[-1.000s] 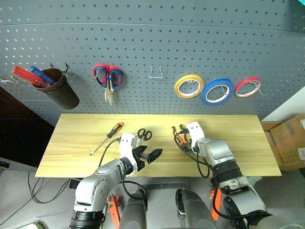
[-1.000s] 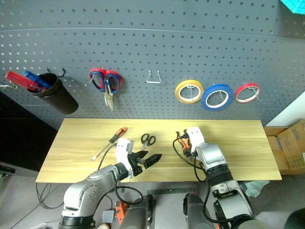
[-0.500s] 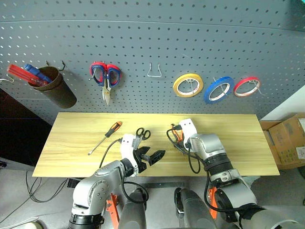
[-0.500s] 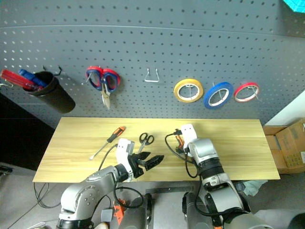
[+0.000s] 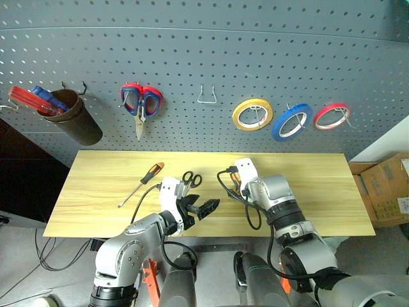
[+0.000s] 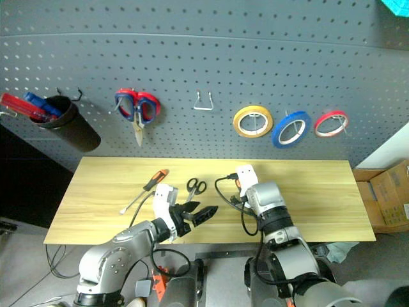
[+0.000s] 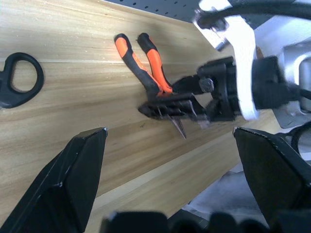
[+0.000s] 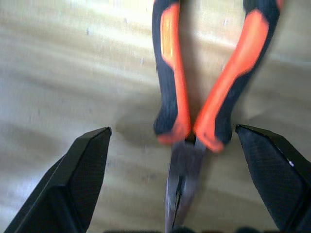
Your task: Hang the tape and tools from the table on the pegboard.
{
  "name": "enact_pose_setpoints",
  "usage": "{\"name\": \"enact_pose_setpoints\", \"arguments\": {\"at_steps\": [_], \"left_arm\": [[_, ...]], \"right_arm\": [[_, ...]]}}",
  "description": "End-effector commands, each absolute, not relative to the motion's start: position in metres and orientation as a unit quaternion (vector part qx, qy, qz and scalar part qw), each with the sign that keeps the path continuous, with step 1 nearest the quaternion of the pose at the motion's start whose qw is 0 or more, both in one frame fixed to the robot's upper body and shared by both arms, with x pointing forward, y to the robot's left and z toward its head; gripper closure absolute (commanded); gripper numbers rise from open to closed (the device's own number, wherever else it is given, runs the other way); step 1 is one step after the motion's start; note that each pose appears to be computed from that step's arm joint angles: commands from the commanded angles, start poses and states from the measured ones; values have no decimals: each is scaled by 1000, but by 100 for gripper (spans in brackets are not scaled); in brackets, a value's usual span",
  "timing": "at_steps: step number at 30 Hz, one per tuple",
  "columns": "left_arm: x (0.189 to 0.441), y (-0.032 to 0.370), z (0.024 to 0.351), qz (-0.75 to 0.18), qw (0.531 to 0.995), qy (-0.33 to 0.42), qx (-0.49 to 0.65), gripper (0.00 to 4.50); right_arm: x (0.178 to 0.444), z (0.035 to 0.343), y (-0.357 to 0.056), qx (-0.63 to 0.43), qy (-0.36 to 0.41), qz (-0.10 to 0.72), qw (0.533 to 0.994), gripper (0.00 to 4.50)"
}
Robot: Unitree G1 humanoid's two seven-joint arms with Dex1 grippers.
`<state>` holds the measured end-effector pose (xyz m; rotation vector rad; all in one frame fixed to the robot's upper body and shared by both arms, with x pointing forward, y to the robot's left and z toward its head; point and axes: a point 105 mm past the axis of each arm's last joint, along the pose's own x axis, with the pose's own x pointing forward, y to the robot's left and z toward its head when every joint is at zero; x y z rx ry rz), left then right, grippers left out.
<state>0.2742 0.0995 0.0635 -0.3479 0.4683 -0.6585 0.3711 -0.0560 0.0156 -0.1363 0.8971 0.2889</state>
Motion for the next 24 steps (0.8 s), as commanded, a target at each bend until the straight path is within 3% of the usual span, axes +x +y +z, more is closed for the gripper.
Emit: {"name": "enact_pose_setpoints", "arguments": {"at_steps": [1, 6, 7, 9, 14, 16, 20, 24], "left_arm": [[271, 96, 72, -335, 902, 213, -169, 0], [270, 96, 72, -336, 901, 215, -169, 0], [270, 96, 72, -337, 901, 216, -168, 0], [270, 97, 72, -337, 901, 217, -168, 0], [274, 95, 73, -341, 899, 216, -171, 0], [276, 94, 74, -344, 898, 215, -171, 0], [278, 93, 85, -359, 896, 196, -175, 0], [274, 95, 110, -380, 889, 158, -200, 0]], "right_arm": [[361, -12, -60, -51, 471, 126, 872, 2], [362, -18, -61, -49, 475, 119, 871, 2], [361, -18, -61, -46, 477, 120, 870, 19], [359, -18, -61, -42, 478, 121, 869, 62], [358, -18, -64, -39, 477, 119, 870, 237], [359, -15, -64, -38, 473, 125, 871, 282], [365, 17, -57, -47, 405, 196, 892, 282], [344, 70, -60, -29, 306, 287, 907, 282]]}}
